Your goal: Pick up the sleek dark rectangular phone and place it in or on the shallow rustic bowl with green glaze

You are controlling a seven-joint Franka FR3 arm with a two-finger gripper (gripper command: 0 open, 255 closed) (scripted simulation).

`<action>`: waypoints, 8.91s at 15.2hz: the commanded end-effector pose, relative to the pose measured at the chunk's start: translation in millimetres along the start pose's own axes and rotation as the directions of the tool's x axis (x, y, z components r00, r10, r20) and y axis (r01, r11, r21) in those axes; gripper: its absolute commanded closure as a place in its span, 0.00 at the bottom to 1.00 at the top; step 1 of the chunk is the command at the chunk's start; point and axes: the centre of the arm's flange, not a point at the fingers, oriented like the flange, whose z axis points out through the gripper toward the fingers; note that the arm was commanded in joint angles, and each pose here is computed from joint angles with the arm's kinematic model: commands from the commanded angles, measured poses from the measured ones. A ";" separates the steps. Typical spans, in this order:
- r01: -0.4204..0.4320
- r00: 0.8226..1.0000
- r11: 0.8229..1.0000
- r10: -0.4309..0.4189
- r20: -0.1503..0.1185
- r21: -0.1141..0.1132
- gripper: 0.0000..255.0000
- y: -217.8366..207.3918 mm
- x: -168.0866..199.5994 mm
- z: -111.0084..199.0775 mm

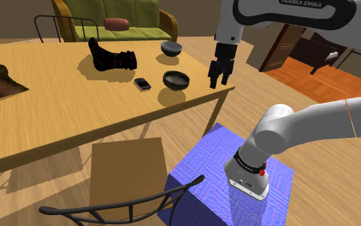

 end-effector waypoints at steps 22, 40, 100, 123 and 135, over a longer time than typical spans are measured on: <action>-0.022 1.000 0.998 0.020 -0.018 -0.062 0.00 -40.3 270.3 38.1; -0.037 0.999 0.994 0.033 -0.031 -0.104 0.00 -61.1 452.0 78.0; -0.037 0.999 0.994 0.033 -0.031 -0.104 1.00 11.9 336.4 -40.0; -0.037 0.999 0.994 0.033 -0.031 -0.104 1.00 74.7 305.3 36.6; -0.037 0.999 0.994 0.033 -0.031 -0.104 0.00 73.4 304.9 23.4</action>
